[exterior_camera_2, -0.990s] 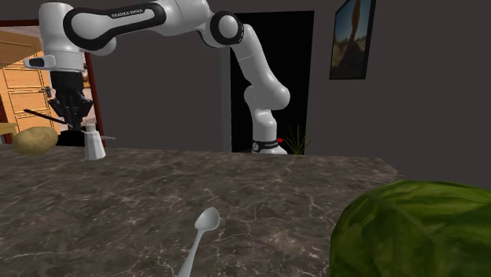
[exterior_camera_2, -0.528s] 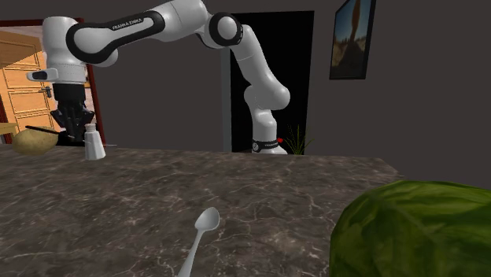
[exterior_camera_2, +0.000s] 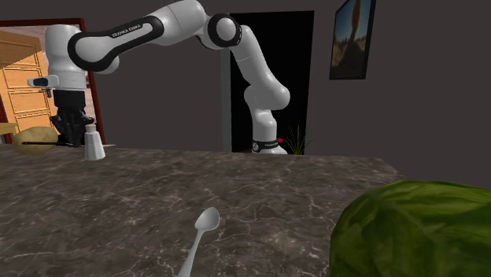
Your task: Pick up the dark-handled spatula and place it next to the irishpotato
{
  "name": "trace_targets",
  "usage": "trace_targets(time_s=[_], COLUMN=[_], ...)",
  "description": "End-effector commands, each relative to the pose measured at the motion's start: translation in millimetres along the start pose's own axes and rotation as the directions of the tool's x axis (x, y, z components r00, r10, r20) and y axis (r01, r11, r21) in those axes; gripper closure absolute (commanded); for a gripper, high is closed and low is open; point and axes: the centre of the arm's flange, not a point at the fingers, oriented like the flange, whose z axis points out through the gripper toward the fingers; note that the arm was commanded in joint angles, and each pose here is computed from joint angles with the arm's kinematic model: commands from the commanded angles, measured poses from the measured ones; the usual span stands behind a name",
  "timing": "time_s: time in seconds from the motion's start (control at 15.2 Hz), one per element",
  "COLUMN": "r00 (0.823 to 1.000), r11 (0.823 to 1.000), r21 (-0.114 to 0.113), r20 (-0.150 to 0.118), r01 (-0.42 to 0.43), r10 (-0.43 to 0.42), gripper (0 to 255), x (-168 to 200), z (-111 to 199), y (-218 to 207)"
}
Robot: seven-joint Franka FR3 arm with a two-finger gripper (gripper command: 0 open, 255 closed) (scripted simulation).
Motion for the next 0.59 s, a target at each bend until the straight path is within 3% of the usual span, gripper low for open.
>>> trace_targets(time_s=[0.0, 0.26, 0.33, 0.53], r00=[1.000, 1.000, 1.000, 1.000], r11=[0.999, 0.999, 0.999, 1.000], r21=[0.032, 0.032, 0.032, 0.031], r20=[0.021, 0.021, 0.021, 0.021], r01=[0.003, 0.003, 0.003, 0.002], r10=[-0.003, -0.004, -0.003, -0.003], gripper=[255, 255, 0, 0], x=[-0.9, -0.9, -0.9, -1.9], z=[19.3, 19.4, 19.3, 20.8], y=[-4.3, -4.4, -4.4, -2.8])
